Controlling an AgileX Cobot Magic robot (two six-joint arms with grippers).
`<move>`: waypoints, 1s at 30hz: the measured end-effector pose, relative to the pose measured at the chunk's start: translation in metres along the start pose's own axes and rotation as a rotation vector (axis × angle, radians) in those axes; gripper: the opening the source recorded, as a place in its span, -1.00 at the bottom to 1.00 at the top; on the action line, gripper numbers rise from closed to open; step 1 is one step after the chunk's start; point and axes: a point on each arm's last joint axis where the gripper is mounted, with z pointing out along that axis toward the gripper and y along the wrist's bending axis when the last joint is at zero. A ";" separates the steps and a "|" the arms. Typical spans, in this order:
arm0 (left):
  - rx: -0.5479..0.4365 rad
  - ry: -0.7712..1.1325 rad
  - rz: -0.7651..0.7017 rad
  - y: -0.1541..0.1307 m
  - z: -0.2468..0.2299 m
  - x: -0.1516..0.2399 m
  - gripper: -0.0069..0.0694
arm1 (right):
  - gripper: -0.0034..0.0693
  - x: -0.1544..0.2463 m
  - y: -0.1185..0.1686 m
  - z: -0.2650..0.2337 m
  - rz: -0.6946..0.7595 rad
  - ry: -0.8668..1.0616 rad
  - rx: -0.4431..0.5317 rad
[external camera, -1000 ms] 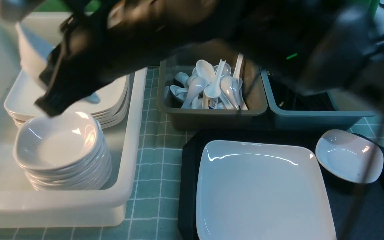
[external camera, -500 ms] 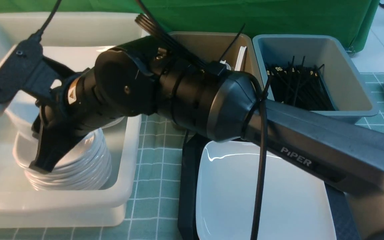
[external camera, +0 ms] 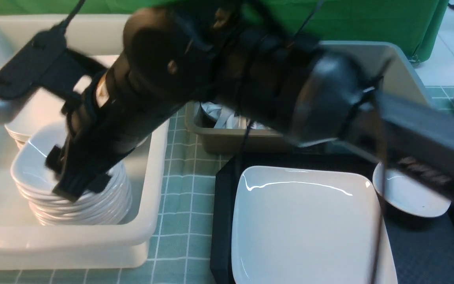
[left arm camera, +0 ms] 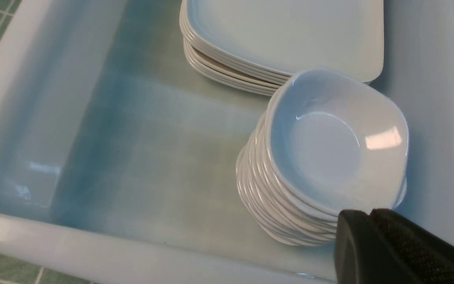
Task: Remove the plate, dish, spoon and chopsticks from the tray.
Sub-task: Use the right arm to put the small plate into the large storage box on the left, then use the right arm to grab a small plate from the dinner plate
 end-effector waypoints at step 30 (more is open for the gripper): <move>0.293 0.098 0.408 -0.049 -0.003 0.020 -0.79 | 0.72 0.361 -0.119 -0.059 0.767 0.527 0.435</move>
